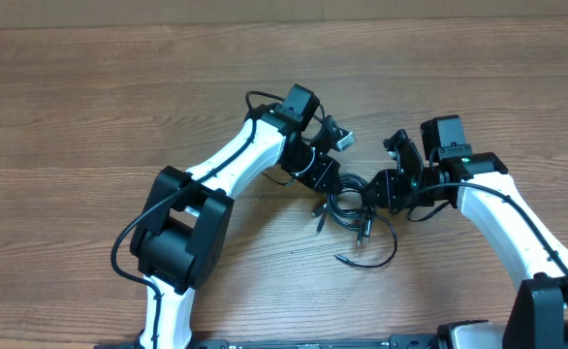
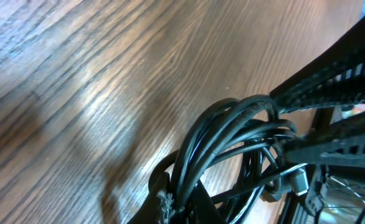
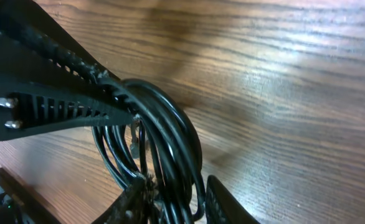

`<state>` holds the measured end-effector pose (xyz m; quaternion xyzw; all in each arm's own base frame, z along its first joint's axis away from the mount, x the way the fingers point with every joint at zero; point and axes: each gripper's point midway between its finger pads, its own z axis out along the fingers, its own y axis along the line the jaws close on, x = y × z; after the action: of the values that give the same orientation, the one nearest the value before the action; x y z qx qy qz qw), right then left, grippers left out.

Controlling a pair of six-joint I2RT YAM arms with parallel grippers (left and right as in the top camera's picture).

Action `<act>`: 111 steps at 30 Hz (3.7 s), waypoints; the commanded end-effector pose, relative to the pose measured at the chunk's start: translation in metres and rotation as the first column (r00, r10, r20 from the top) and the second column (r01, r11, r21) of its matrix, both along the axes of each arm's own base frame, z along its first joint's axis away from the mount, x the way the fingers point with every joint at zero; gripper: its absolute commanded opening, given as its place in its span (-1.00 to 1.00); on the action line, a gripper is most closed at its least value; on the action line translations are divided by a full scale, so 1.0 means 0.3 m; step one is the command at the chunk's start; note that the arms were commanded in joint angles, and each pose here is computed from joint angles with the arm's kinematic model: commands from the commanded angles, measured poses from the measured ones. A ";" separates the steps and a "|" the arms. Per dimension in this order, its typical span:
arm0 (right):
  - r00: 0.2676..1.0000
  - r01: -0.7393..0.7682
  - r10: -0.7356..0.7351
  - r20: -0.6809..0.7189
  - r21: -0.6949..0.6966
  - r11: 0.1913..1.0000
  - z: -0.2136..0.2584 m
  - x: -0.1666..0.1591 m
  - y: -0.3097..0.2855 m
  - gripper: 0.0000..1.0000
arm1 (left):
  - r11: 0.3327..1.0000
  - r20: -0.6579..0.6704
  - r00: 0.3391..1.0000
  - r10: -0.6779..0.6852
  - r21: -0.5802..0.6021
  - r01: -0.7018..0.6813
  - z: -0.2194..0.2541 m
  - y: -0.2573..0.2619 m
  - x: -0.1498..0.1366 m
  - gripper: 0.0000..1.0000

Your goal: Untangle cables

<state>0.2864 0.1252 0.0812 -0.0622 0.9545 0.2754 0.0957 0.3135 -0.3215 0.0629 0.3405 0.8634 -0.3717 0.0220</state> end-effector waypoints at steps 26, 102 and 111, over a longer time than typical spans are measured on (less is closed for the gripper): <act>0.998 0.007 -0.009 -0.067 -0.034 0.999 -0.004 -0.041 -0.018 -0.60 | 1.000 -0.048 0.999 -0.010 0.014 0.010 0.009 -0.010 -0.029 -0.92; 0.999 -0.011 0.009 -0.039 -0.053 0.999 -0.050 -0.044 -0.027 0.06 | 0.981 -0.126 0.990 -0.071 -0.188 0.046 0.102 0.036 -0.044 -0.92; 0.999 -0.016 0.015 -0.033 -0.029 0.999 -0.066 -0.050 -0.017 0.10 | 0.960 -0.166 0.986 -0.029 -0.279 -0.019 0.153 0.061 0.002 -0.92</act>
<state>0.2728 0.1159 0.0616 -0.0612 0.9637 0.2482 0.0767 0.3082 -0.2979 0.0921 0.3114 0.8249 -0.4715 -0.0134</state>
